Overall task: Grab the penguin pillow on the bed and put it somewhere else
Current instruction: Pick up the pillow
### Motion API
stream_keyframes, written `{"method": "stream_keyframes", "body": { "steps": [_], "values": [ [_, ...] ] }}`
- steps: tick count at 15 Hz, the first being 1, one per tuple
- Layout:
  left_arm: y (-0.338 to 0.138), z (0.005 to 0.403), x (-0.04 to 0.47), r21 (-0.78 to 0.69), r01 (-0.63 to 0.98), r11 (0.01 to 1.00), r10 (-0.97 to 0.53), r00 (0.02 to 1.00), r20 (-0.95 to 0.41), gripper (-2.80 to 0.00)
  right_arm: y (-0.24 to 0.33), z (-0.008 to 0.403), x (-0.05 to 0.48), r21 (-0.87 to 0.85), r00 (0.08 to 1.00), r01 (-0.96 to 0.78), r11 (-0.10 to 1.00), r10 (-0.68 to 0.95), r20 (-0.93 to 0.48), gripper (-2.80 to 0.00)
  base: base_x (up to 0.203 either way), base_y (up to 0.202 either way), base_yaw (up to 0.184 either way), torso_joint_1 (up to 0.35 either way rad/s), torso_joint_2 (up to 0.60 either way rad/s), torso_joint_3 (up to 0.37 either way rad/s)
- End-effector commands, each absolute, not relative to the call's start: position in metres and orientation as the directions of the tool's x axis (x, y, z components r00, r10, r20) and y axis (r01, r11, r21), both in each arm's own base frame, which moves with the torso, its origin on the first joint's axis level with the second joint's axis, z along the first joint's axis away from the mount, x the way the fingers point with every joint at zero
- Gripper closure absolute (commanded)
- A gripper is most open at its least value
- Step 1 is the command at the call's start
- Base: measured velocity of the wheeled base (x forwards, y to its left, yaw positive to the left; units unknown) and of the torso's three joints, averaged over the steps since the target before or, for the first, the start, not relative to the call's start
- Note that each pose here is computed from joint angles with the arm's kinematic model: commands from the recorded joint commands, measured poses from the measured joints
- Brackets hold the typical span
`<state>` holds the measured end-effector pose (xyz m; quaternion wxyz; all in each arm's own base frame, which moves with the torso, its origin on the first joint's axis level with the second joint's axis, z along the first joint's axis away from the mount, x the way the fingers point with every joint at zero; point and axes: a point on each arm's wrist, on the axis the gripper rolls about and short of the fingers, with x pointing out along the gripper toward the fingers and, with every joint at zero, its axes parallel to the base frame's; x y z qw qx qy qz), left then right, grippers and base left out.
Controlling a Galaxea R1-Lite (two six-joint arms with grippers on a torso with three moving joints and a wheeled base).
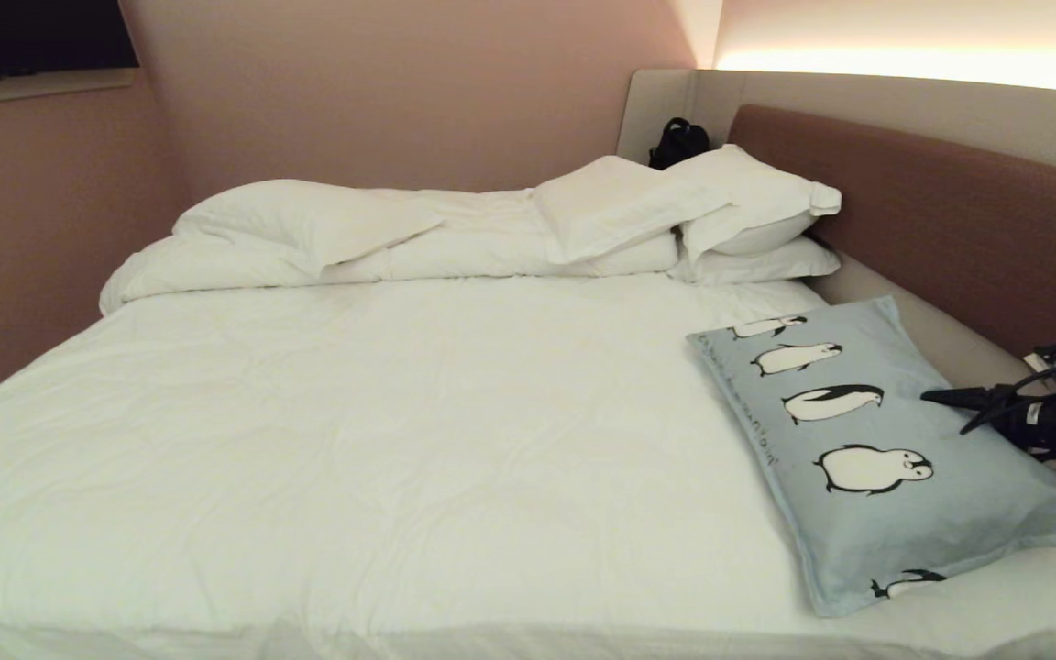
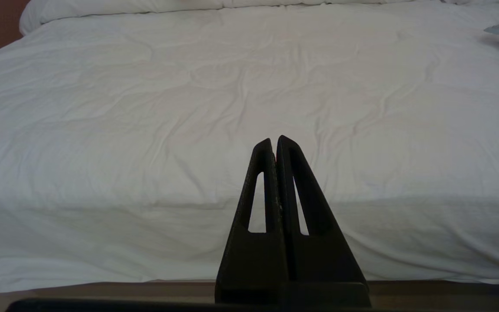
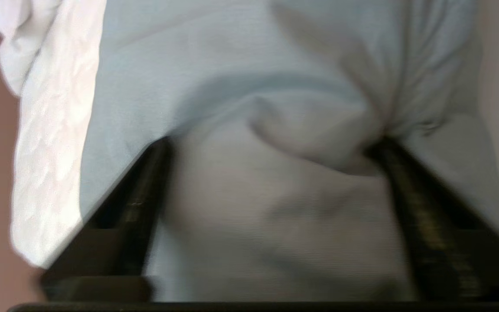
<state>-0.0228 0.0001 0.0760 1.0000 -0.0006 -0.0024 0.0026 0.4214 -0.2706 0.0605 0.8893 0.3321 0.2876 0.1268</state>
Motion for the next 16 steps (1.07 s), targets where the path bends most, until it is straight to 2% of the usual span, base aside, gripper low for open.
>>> {"method": "stream_keyframes", "body": {
  "steps": [1, 11, 16],
  "values": [
    [0.0, 0.076, -0.023, -0.002, -0.006, 1.0, 0.006, 1.0, 0.006, 0.0, -0.265, 0.069, 0.422, 0.669, 0.797, -0.051, 0.742, 0.434, -0.42, 0.0, 0.0, 0.0, 0.0, 0.0, 0.0, 0.0],
    [0.0, 0.076, -0.023, -0.002, -0.006, 1.0, 0.006, 1.0, 0.005, 0.0, -0.242, 0.118, 0.413, 0.653, 0.78, -0.095, 0.751, 0.464, -0.42, 0.0, 0.0, 0.0, 0.0, 0.0, 0.0, 0.0],
    [0.0, 0.076, -0.023, -0.002, -0.006, 1.0, 0.006, 1.0, 0.005, 0.0, -0.231, 0.161, 0.397, 0.661, 0.778, -0.164, 0.732, 0.508, -0.369, 0.0, 0.0, 0.0, 0.0, 0.0, 0.0, 0.0]
  ]
}}
